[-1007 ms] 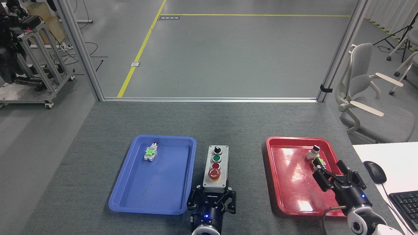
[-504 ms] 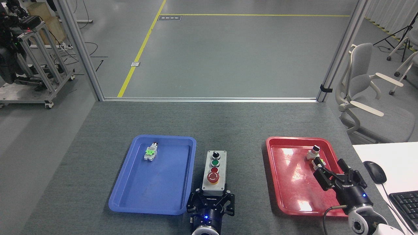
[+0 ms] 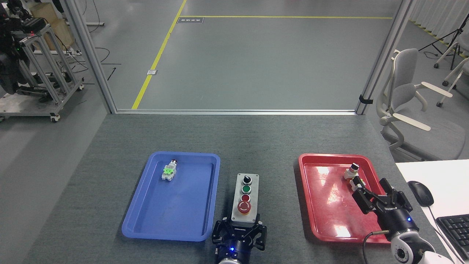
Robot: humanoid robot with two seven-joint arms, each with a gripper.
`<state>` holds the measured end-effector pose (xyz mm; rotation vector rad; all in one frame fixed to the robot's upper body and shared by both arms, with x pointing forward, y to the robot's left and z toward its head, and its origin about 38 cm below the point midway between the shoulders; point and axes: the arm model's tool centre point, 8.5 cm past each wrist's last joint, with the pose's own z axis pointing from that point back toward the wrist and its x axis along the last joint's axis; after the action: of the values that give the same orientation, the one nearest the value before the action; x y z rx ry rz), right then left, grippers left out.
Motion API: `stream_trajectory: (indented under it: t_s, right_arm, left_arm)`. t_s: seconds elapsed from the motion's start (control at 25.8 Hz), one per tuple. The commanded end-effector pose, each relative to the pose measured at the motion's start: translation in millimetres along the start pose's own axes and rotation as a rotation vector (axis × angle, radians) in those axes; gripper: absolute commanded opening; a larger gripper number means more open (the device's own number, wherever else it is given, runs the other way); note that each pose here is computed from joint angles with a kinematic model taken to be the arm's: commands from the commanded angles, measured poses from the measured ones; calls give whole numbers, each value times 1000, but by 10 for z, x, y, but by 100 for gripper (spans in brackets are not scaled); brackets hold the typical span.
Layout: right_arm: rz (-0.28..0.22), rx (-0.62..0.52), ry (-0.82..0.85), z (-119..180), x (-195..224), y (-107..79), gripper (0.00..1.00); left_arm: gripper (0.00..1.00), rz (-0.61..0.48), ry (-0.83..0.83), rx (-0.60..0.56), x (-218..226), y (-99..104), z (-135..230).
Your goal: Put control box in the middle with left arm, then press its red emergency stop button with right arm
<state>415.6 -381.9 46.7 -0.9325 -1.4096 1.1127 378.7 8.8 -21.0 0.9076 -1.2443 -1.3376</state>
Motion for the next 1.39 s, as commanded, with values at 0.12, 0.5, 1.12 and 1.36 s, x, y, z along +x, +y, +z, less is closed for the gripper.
stream_trajectory:
  t_s: [0.12, 0.5, 1.12, 1.36]
  right_arm:
    - [-1, -6, -8, 1, 3, -9, 99]
    - [17, -22, -39, -19, -5, -101, 41]
    - [183, 177, -715, -636, 2050, 416, 0]
    - [202, 303, -820, -477, 2469, 822, 0]
  left_arm:
    - [100, -17, 1, 63, 23, 21, 52]
    - [100, -141, 173, 313, -240, 313, 632]
    - [100, -120, 246, 401, -2595, 1201, 586]
    - [100, -72, 115, 370, -3074, 1322, 653]
